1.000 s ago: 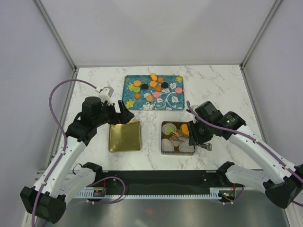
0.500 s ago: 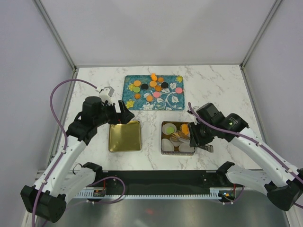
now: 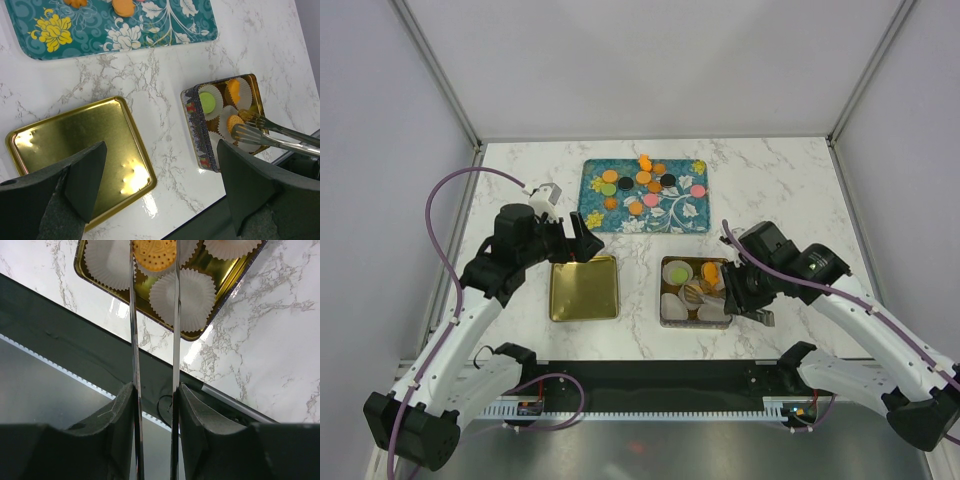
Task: Pack the cookies
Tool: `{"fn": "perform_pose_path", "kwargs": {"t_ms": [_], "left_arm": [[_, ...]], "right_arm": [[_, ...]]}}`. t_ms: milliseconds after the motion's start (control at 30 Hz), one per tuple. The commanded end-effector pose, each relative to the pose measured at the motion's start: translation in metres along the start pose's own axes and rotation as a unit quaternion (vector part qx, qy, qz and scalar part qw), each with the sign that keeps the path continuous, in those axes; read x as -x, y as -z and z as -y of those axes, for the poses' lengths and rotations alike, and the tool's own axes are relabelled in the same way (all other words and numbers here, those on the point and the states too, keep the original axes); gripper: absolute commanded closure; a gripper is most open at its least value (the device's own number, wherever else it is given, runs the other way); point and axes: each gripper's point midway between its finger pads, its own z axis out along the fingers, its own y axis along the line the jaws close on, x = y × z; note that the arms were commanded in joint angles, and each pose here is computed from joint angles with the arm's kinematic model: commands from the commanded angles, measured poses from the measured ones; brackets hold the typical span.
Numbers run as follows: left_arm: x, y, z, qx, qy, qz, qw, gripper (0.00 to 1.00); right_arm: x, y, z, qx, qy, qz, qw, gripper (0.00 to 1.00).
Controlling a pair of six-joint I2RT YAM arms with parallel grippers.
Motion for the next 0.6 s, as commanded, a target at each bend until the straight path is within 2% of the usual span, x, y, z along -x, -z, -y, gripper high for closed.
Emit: {"fn": "perform_pose_path", "kwargs": {"t_ms": [0, 167, 433, 567], "left_arm": [[-0.0007, -0.0006, 0.0006, -0.006, -0.014, -0.002, 1.000, 0.00], [-0.0010, -0.0008, 0.0007, -0.007, -0.014, -0.002, 1.000, 0.00], [-0.0011, -0.0008, 0.0009, -0.008, -0.014, -0.003, 1.000, 0.00], [-0.0016, -0.0010, 0.0004, -0.007, -0.014, -0.004, 1.000, 0.00]], "right_arm": [[0.0047, -0.0020, -0.0011, 0.000, -0.003, 0.012, 1.000, 0.63], [0.0034, -0.0089, 0.0002, -0.001, -0.004, 0.007, 1.000, 0.59], [0.0068, -0.0075, -0.0003, 0.000, -0.002, 0.016, 1.000, 0.43], [0.0084, -0.0066, -0.0011, 0.001, -0.003, 0.019, 1.000, 0.42]]}}
